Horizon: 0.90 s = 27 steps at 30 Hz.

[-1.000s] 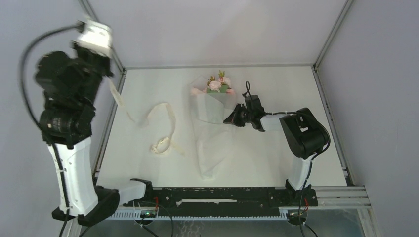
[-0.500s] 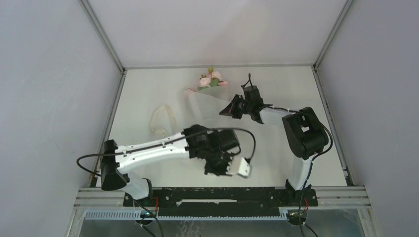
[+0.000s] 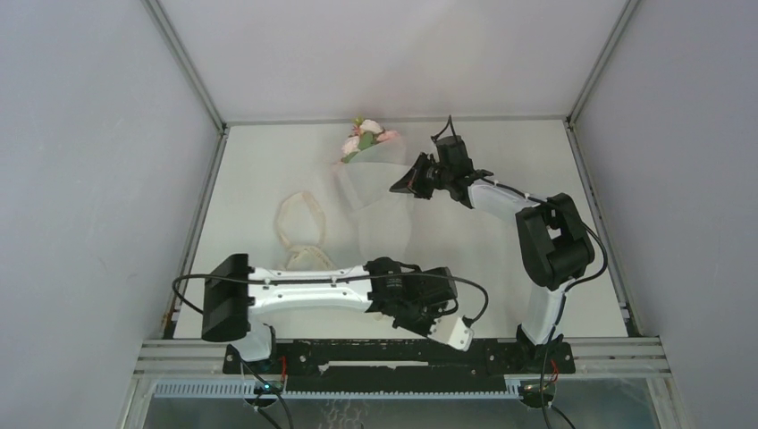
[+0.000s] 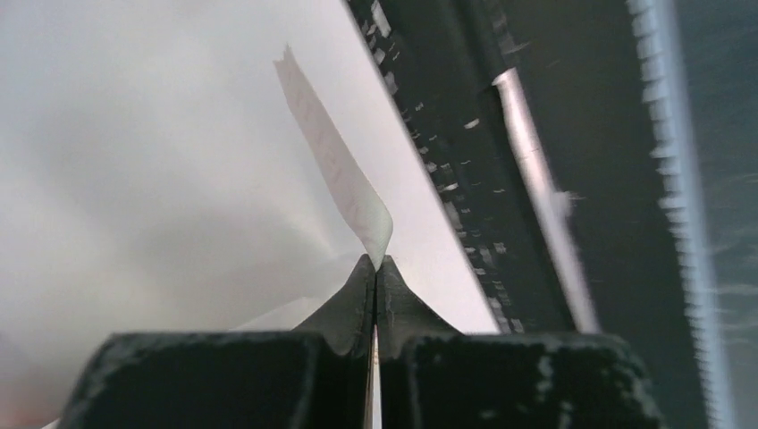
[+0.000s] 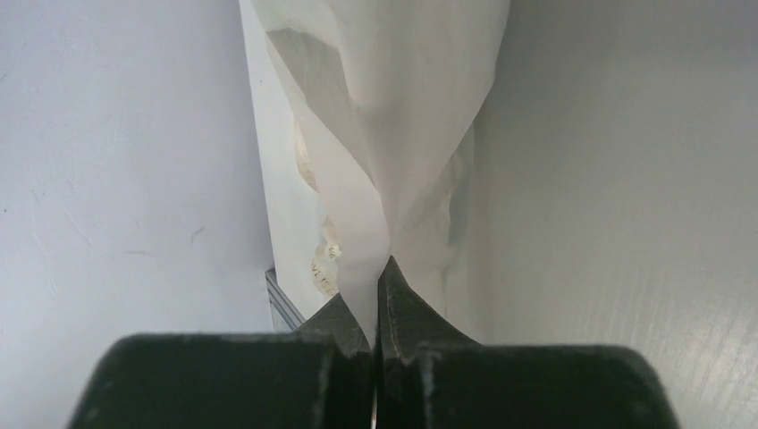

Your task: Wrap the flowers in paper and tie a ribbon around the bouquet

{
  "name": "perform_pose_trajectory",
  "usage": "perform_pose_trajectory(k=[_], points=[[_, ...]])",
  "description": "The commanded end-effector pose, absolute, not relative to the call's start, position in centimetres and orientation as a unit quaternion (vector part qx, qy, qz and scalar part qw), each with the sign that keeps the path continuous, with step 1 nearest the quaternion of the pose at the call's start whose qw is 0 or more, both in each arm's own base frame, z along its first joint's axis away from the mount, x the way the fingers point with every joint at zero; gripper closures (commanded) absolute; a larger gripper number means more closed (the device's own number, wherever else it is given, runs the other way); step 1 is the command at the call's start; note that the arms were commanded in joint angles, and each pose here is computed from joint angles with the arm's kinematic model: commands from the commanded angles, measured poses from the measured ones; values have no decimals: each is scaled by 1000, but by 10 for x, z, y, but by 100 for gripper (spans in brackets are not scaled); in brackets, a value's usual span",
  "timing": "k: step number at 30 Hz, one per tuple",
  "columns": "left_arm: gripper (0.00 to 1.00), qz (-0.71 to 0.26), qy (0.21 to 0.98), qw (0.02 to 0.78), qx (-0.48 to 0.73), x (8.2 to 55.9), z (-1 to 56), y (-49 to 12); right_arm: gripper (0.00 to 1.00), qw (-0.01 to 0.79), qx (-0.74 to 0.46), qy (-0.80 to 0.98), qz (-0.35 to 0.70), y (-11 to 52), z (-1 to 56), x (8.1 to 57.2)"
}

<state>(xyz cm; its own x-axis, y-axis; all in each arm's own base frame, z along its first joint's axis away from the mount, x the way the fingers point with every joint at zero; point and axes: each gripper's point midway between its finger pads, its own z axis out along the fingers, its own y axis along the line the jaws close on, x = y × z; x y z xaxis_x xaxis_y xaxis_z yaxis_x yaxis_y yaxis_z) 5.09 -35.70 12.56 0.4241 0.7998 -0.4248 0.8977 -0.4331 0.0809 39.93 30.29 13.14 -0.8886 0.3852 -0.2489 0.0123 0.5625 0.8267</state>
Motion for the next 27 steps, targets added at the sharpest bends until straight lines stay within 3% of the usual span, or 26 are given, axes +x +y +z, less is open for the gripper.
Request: perform_pose_trajectory(k=[1, 4, 8, 12, 16, 18, 19, 20, 22, 27], points=[[98, -14, 471, 240, 849, 114, 75, -376, 100, 199, 111, 859, 459, 306, 144, 398], [99, 57, 479, 305, 822, 148, 66, -397, 100, 182, 116, 860, 462, 304, 135, 399], [100, 79, 499, 393, 768, 175, 82, -427, 100, 160, 95, 871, 454, 306, 135, 397], [100, 75, 480, 434, 759, 182, 83, -443, 100, 152, 73, 881, 442, 308, 140, 396], [98, 136, 484, 470, 725, 216, 78, -442, 100, 160, 66, 882, 439, 307, 148, 396], [76, 146, 509, 462, 712, 228, 83, -434, 100, 162, 66, 883, 436, 305, 148, 395], [47, 140, 515, 449, 717, 225, 87, -431, 100, 160, 66, 884, 434, 305, 146, 395], [29, 123, 519, 425, 731, 215, 90, -426, 100, 159, 68, 886, 430, 303, 143, 395], [3, 65, 519, 380, 763, 183, 99, -420, 100, 156, 71, 889, 424, 302, 136, 395], [0, -38, 546, 267, 793, 123, 131, -385, 100, 150, 80, 897, 409, 294, 117, 397]])
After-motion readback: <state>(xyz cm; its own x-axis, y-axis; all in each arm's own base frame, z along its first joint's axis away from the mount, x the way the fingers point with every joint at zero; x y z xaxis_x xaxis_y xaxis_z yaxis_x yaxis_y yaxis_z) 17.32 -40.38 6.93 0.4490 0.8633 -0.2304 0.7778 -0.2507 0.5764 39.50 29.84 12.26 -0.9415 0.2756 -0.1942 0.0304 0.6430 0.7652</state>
